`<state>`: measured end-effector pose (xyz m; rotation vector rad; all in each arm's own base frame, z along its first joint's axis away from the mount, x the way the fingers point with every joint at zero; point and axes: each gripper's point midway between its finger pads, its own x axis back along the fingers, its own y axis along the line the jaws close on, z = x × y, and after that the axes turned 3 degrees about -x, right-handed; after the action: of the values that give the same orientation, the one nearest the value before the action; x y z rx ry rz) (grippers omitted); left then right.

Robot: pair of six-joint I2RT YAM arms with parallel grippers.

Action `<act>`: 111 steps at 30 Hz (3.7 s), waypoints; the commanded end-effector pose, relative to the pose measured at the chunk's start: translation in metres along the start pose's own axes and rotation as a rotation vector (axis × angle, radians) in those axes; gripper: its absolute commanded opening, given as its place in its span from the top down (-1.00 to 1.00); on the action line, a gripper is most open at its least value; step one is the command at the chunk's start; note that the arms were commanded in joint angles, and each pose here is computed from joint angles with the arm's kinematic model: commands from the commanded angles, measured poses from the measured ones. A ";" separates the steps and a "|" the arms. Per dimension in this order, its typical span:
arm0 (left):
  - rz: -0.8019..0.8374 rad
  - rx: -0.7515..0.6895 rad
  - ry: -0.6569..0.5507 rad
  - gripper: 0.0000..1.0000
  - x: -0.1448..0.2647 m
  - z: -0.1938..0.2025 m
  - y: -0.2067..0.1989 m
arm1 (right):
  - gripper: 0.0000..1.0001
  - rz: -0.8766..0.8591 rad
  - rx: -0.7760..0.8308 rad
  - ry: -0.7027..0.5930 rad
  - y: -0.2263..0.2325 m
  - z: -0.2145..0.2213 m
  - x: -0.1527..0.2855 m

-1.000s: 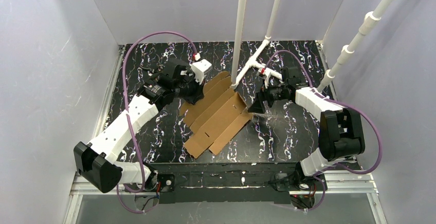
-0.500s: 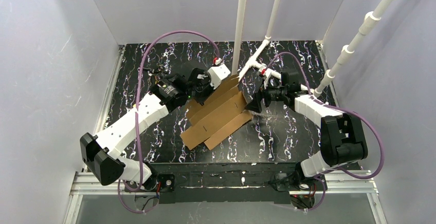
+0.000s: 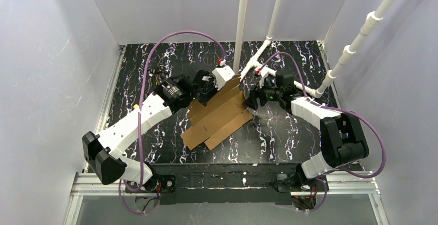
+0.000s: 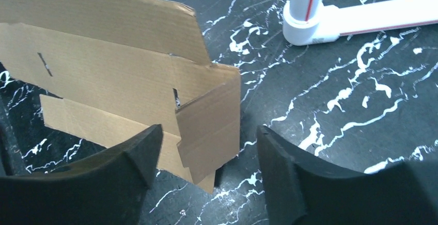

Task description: Fold the paper box

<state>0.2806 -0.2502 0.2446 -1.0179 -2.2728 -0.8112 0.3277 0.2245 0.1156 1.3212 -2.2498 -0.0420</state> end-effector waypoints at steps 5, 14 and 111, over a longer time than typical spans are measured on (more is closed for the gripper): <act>-0.023 0.015 -0.033 1.00 0.014 -0.007 0.004 | -0.14 0.096 0.015 -0.024 -0.018 -0.011 0.001; -0.006 0.015 -0.048 1.00 0.018 -0.006 0.000 | 0.65 0.115 0.024 -0.025 -0.021 -0.015 0.005; 0.522 0.367 -0.043 1.00 0.004 0.003 -0.111 | 0.66 -0.290 0.325 0.006 0.053 0.052 0.041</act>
<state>0.1984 -0.3004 0.2049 -1.3086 -1.9611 -0.2054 0.2705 0.2021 0.0967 1.6690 -2.2023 0.2275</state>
